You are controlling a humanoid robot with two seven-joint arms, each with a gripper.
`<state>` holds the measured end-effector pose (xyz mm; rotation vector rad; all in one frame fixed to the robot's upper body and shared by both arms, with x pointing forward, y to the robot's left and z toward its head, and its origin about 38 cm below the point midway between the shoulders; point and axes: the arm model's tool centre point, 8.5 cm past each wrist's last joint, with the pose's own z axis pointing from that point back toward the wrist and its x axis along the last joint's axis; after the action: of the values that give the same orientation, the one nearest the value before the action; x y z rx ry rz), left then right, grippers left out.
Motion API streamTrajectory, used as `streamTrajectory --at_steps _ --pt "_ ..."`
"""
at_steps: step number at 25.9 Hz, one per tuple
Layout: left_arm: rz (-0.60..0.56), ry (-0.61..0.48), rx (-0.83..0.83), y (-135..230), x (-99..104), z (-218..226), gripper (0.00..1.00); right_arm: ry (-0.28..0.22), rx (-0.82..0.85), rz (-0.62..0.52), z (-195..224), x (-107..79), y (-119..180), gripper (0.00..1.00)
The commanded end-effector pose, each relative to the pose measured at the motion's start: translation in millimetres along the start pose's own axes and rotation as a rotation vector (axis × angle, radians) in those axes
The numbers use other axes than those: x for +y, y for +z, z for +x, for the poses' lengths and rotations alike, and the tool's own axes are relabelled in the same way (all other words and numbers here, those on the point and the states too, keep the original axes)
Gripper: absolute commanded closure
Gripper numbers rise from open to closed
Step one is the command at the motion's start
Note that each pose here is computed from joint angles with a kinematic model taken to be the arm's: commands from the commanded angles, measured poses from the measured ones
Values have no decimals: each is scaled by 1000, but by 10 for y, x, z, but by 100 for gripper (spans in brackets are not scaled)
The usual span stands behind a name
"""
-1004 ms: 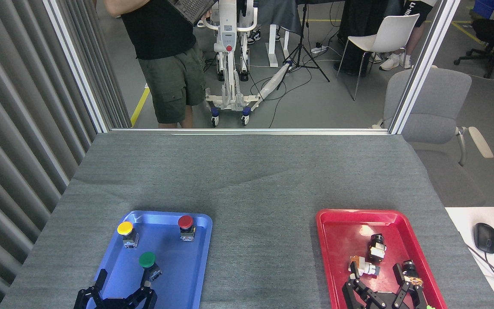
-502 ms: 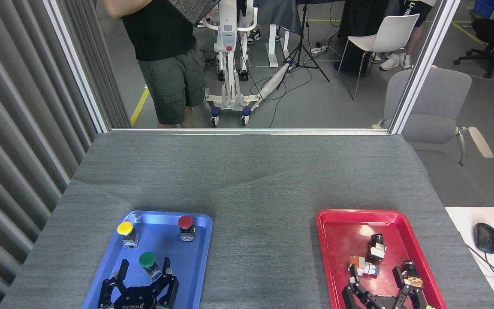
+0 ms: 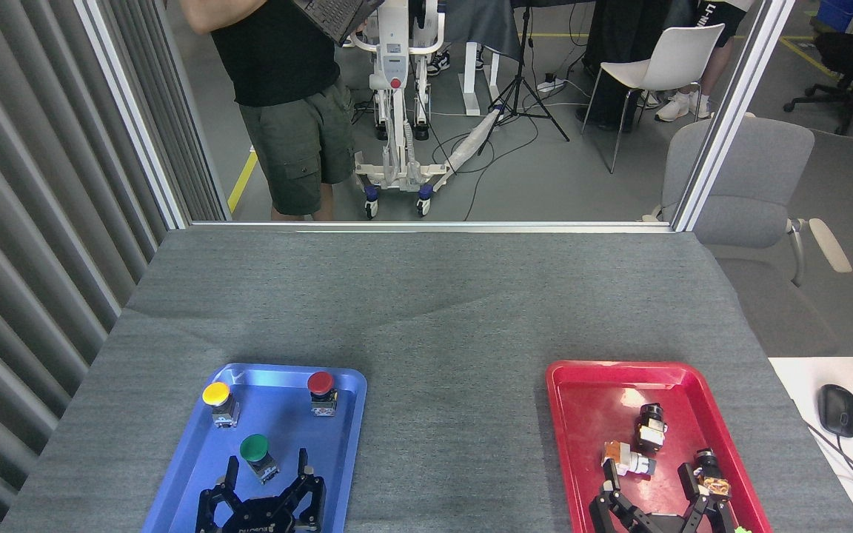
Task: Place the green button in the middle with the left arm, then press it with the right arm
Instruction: 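Reach the left gripper down and grasp the green button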
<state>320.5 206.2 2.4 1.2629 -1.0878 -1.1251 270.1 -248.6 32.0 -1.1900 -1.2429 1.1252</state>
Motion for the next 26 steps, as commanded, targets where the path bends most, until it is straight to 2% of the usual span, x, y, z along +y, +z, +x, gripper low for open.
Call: streamTrajectory --at_steps 1,10,14,18,22,24,26 --pt "-45 -7 22 2 -159 55 7 -3 -3 6 16 10 28 0" --pt "-78 17 90 -139 -322 21 9 -2 -3 8 15 15 34 0" --pt "-108 11 140 -205 -403 -6 13 -3 -2 8 19 15 34 0" --pt "-112 5 146 -256 -455 13 22 -3 -1 8 18 15 34 0" --pt "-107 7 152 -349 -456 19 25 -3 -1 8 18 15 34 0" --pt "-110 20 157 -381 -462 17 32 -3 0 9 17 19 40 0" --pt "-107 26 164 -377 -484 -9 48 -4 0 9 21 20 40 0"
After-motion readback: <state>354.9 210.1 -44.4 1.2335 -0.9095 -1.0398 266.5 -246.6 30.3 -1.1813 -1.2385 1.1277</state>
